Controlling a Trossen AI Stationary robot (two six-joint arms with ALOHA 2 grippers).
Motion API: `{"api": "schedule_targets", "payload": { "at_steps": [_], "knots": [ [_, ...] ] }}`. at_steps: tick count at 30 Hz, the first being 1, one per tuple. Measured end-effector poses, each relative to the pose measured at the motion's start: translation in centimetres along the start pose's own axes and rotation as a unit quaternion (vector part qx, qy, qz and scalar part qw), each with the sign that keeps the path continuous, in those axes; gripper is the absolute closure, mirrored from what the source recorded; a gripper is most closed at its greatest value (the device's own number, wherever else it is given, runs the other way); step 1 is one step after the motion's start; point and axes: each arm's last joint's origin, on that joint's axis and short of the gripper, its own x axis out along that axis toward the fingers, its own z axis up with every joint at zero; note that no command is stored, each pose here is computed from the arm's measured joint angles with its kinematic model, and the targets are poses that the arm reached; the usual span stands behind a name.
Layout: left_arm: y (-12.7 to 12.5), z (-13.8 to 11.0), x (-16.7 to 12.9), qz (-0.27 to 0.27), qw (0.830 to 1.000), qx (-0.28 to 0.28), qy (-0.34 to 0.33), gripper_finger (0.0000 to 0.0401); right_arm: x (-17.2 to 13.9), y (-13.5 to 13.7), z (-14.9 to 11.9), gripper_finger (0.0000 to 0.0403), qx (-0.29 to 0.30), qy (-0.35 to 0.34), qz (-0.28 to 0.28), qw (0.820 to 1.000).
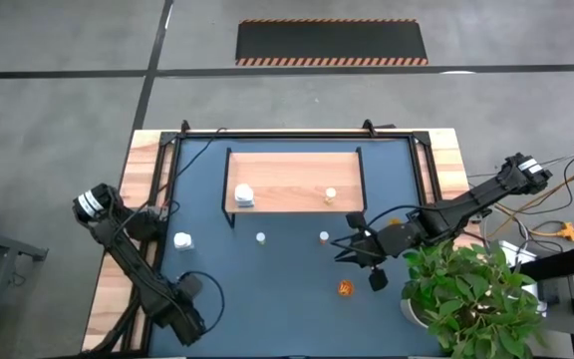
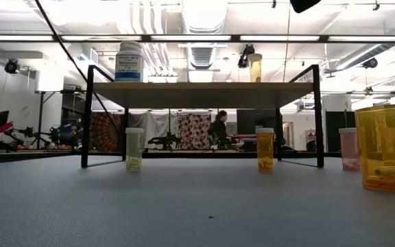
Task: Pick and place medicine bottles onto shelf by color
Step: Put the left transparent bottle on the shelf
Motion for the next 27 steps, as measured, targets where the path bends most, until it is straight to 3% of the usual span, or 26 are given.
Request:
{"api": "schedule_targets", "payload": {
  "at_steps": [10,15,18,22,27],
  "knots": [
    [-4.5,1.1,-7.9,-0.169,0.986,0.007,0.003,0.0273,-2.0,0.2,-0.9,0.0390,0.009,0.044,0.011,0.999],
    [-7.1,3.2,-12.1,-0.241,0.968,0.068,-0.027,0.0281,-2.9,0.1,-0.8,0.0390,0.014,0.037,0.012,0.999],
    [-8.7,5.1,-14.4,-0.274,0.950,0.137,-0.061,0.0281,-3.1,0.1,-0.8,0.0390,0.013,0.034,0.012,0.999],
    [-10.2,7.7,-17.3,-0.297,0.924,0.220,-0.095,0.0282,-3.1,0.2,-0.8,0.0390,0.004,0.035,0.013,0.999],
    [-10.0,11.6,-20.2,-0.276,0.914,0.266,-0.132,0.0282,-3.1,0.2,-0.9,0.0390,0.003,0.039,0.013,0.999]
  ]
}}
